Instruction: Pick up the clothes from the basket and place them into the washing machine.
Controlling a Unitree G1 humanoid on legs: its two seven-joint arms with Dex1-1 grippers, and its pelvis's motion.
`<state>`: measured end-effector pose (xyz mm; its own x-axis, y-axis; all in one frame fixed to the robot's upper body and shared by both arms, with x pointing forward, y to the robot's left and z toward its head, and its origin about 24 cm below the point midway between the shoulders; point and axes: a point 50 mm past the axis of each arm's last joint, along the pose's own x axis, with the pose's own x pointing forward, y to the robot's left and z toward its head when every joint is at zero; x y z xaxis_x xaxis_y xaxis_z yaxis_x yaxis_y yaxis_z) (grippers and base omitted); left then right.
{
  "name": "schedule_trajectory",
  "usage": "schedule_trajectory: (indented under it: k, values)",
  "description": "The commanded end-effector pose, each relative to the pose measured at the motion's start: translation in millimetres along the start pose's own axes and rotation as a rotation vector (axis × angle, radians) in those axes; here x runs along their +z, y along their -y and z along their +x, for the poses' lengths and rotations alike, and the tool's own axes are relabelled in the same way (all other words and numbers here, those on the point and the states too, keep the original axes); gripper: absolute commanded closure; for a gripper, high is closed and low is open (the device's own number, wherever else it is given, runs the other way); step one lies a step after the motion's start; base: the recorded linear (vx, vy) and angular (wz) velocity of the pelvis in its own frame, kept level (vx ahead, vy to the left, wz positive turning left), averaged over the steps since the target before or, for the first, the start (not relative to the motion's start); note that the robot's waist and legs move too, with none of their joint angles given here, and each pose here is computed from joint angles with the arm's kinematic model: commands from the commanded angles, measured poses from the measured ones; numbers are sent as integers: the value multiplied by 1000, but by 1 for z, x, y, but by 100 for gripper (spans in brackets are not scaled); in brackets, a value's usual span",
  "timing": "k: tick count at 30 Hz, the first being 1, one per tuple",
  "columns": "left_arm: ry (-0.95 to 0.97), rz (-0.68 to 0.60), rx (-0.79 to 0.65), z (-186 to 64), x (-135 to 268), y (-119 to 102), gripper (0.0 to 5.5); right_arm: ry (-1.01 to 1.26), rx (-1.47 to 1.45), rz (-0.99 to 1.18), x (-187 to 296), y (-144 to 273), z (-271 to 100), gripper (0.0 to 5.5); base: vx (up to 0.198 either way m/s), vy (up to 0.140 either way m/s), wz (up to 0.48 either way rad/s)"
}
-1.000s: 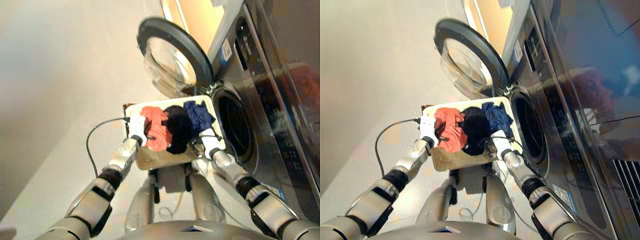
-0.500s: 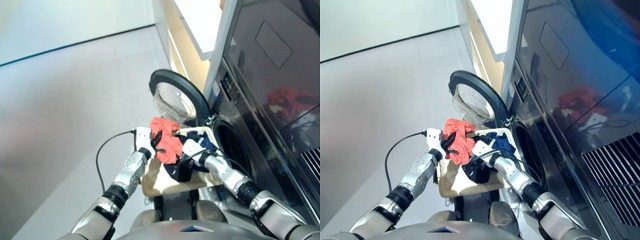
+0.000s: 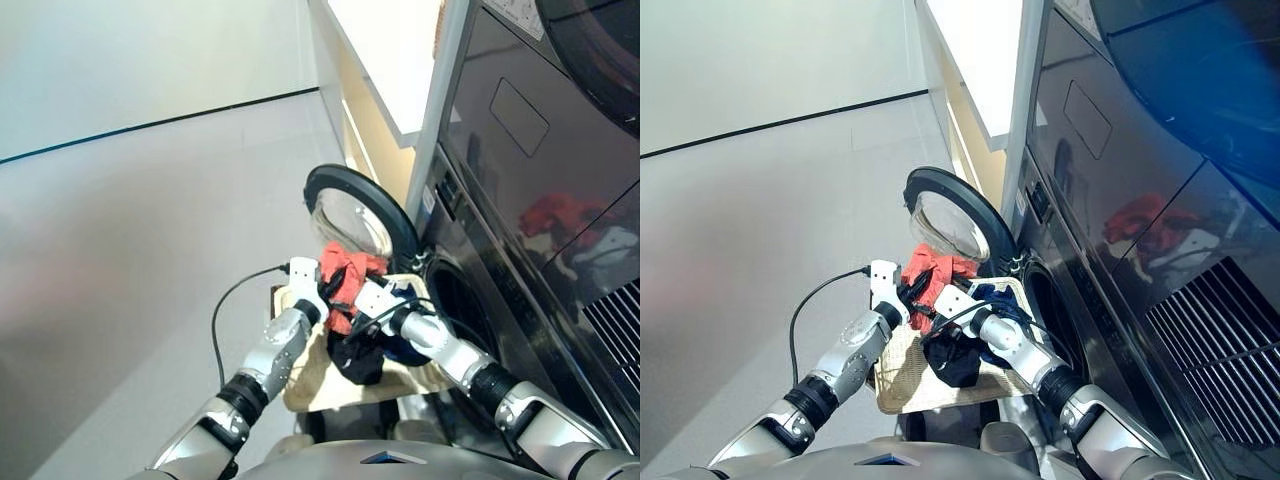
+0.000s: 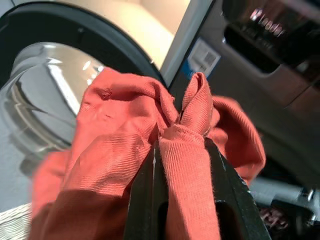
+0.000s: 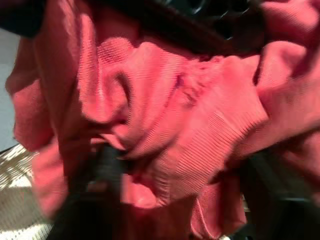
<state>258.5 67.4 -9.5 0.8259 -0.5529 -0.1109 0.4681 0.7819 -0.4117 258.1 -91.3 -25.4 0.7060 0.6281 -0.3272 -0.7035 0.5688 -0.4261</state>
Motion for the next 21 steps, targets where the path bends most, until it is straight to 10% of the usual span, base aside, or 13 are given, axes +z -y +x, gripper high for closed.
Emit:
schedule_trajectory:
  k: [1,12,13,15,21]
  values:
    - [94,6,-133,9,21,18,550,131,-65,94,30,3,21,550,0,0,0]
    - [87,-6,-122,3,20,11,550,91,-122,116,19,8,14,550,0,0,0]
    - [86,-4,-117,3,19,10,490,87,-124,115,18,7,13,550,0,0,0]
    - [92,-21,-100,0,20,6,0,84,-145,112,16,9,12,550,0,0,0]
    - [119,-109,22,-11,18,-15,0,79,-228,133,13,15,6,550,0,0,0]
